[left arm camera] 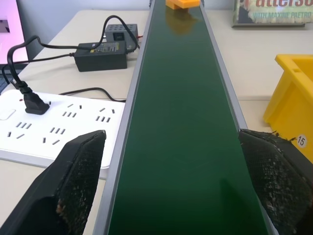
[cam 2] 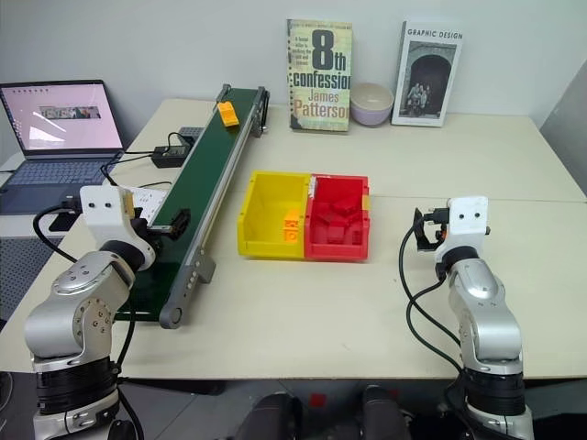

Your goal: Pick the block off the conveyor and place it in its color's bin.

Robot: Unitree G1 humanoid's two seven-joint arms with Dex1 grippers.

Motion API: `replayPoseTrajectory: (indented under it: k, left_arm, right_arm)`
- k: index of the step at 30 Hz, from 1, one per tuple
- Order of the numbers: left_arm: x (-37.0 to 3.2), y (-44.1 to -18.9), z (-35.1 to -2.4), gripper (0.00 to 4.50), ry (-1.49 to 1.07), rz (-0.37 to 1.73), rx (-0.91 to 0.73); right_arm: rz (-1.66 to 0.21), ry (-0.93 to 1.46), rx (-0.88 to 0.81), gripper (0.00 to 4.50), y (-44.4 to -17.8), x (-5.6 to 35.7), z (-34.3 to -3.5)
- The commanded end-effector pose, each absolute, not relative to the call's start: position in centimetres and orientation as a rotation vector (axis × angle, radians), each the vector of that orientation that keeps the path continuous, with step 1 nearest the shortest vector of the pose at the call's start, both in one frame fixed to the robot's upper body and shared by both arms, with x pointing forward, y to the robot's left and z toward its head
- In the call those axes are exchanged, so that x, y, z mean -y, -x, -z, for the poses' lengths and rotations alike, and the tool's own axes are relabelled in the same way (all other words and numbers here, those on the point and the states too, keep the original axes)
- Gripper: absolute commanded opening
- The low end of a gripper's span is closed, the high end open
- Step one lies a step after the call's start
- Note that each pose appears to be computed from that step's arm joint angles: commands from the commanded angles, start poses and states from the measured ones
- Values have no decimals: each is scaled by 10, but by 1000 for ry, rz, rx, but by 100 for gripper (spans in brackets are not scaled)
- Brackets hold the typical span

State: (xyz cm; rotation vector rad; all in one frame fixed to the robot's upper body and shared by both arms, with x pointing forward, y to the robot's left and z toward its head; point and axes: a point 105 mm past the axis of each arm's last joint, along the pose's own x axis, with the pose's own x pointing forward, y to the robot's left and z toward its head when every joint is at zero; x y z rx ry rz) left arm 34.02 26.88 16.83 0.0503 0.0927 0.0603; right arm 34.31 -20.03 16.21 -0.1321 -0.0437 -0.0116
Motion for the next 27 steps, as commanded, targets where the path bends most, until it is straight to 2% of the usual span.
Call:
replayPoseTrajectory:
  k: [1,22,27]
  left_arm:
    - [-269,-336,-182,449,-83,-71,-48]
    - [-266,-331,-187,449,-82,-55,-34]
    - [-266,-321,-185,449,-89,-63,-63]
  right_arm:
    - [19,150,106,450,-339,202,-179]
    - [-20,161,103,450,-339,202,-182]
    - [-360,102,113,450,-338,177,-205]
